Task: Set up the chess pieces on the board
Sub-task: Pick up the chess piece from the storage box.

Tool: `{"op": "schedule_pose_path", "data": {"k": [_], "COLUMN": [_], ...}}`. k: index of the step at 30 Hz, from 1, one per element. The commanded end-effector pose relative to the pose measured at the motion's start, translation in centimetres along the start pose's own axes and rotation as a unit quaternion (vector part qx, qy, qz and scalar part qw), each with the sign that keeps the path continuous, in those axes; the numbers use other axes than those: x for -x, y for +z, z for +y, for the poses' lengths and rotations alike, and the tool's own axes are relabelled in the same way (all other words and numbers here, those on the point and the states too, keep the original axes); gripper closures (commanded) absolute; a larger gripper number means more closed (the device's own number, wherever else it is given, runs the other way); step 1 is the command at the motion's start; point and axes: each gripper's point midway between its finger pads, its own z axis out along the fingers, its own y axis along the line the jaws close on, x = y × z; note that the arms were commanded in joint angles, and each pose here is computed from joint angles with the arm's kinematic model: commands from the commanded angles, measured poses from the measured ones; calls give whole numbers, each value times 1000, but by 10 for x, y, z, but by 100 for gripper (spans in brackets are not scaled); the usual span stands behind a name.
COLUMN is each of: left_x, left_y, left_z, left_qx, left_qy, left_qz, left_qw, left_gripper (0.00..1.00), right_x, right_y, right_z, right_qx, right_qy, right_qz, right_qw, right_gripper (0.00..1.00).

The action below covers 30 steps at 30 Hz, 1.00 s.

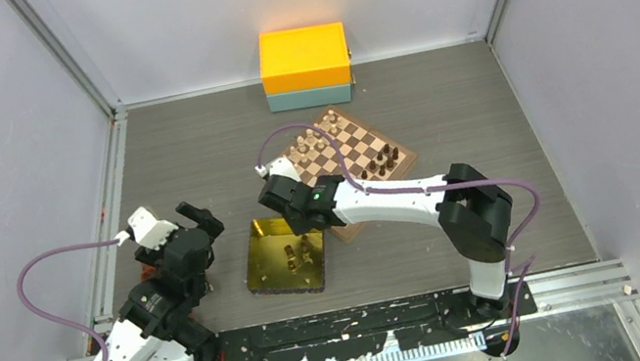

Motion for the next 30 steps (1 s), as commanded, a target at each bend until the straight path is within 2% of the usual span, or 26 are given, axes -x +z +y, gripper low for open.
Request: {"op": "schedule_pose_path", "data": {"k": [1,7,18,30], "left_x": [12,12,9,8], "left_y": [0,0,0,-1], "left_z": [-8,-7,-6,-6], "left_qx": [-7,-6,-8,-13], "left_qy": [-19,-19,-20,-21], "left_qz": [-20,-21,-17,-15], "left_qw": [1000,1000,1000,1000], "left_gripper": [0,0,0,0], "right_x": [43,47,67,69], "right_y": [-24,-31,-74,-98], "right_z": [5,3,-22,-90], "right_qx": [17,17,-15,-91], "right_qy": [19,21,35,80], "right_qz": [-65,-72,-107,-109], "right_qw": [998,997,994,987], "right_gripper": [99,99,99,99]}}
